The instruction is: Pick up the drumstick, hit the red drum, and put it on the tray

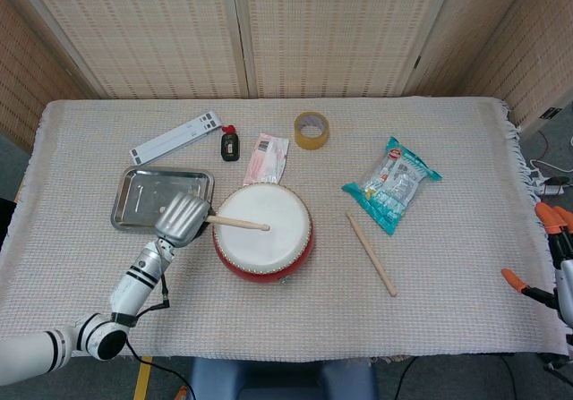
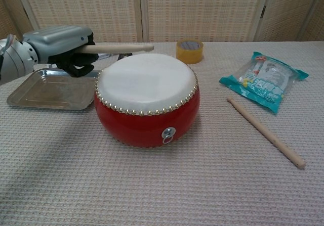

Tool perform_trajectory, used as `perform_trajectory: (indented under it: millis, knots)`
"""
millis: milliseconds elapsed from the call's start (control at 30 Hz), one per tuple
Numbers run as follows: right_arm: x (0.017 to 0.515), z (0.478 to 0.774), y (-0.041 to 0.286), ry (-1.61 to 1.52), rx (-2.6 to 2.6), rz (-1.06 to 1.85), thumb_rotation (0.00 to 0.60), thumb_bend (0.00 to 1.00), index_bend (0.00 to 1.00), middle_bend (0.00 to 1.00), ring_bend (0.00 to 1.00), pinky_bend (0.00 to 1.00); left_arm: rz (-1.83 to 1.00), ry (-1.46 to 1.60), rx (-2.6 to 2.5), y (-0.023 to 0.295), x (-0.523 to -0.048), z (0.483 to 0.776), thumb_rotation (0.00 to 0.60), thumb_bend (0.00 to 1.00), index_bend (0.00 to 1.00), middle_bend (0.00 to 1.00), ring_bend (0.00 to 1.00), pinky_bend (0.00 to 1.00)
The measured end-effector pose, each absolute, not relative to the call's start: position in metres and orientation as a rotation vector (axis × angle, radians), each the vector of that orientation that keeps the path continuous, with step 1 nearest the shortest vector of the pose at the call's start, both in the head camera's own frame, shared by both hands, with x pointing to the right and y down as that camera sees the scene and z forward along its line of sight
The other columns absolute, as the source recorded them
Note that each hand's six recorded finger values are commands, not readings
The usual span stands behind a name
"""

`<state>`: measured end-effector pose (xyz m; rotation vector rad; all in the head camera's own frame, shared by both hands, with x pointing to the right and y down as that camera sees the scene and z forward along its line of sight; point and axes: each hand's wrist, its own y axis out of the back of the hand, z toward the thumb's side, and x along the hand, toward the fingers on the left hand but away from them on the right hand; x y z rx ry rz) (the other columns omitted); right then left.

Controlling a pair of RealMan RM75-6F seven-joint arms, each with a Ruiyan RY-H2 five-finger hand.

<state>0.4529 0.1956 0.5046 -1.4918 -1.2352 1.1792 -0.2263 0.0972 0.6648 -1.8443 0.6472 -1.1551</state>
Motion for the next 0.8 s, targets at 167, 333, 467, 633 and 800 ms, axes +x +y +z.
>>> perform_trajectory:
  millis: [167,333,467,633,800]
  knots:
    - [0.455,0.505,0.196,-1.237,-1.489,1.187,0.600,0.05,0.03,0.09,0.00,0.15,-1.189,0.514,-1.717,0.102,-0.230,0.677,0.600,0.81,1.00,1.00,1.00,1.00]
    - [0.454,0.506,0.195,-1.236,-1.496,1.187,0.600,0.05,0.03,0.09,0.00,0.15,-1.223,0.414,-1.593,0.104,-0.234,0.683,0.600,0.81,1.00,1.00,1.00,1.00]
    - [0.454,0.506,0.195,-1.236,-1.496,1.184,0.600,0.05,0.03,0.09,0.00,0.15,-1.227,0.494,-1.652,0.101,-0.234,0.676,0.600,0.81,1.00,1.00,1.00,1.00]
    - [0.455,0.507,0.195,-1.238,-1.496,1.187,0.600,0.05,0.03,0.09,0.00,0.15,-1.199,0.695,-1.824,0.093,-0.236,0.663,0.600,0.81,1.00,1.00,1.00,1.00]
    - [0.456,0.508,0.195,-1.241,-1.494,1.195,0.600,0.05,0.03,0.09,0.00,0.15,-1.206,0.691,-1.855,0.093,-0.238,0.668,0.600,0.81,1.00,1.00,1.00,1.00]
